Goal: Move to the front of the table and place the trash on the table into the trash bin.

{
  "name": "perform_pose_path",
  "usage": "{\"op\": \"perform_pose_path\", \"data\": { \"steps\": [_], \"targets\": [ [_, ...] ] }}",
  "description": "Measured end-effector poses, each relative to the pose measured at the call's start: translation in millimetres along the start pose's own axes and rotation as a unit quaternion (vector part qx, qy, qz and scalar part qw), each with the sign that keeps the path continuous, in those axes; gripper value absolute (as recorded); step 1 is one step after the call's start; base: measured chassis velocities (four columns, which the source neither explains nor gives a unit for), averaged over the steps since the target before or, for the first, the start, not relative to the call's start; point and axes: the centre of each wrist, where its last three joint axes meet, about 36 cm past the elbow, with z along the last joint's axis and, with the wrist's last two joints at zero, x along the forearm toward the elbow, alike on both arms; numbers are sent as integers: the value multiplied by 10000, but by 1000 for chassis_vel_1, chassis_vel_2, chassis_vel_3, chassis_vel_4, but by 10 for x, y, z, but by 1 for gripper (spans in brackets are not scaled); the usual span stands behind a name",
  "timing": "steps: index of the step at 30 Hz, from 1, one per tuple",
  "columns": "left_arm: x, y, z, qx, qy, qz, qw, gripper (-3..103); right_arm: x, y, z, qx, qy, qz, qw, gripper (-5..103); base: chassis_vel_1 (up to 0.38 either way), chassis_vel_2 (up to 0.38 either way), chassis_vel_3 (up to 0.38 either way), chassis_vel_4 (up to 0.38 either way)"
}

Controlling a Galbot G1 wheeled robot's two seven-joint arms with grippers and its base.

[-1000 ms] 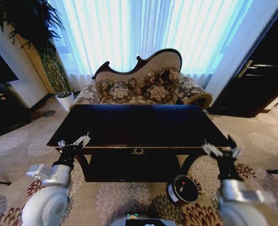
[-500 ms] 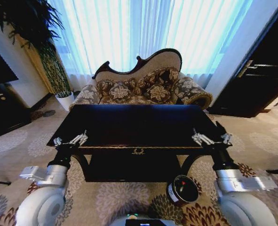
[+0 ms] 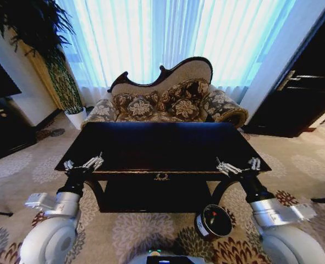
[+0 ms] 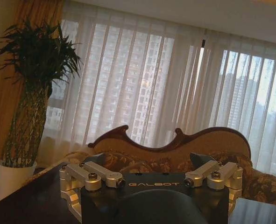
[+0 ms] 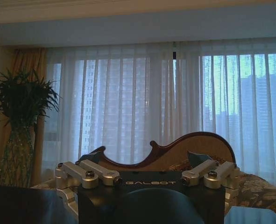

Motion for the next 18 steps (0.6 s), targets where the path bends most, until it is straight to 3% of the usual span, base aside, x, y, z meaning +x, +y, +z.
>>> {"op": "perform_pose_path", "data": {
  "steps": [11, 18],
  "targets": [
    [-2, -28, 16, 55, -21, -5, 10000, 100, 29, 55, 48, -132, -9, -94, 9999, 100, 10, -11, -11, 10],
    [-8, -23, 8, 39, -27, 24, 10000, 100, 31, 81, 65, -180, -56, -98, 9998, 100, 136, -139, -144, 148]
  ]
}}
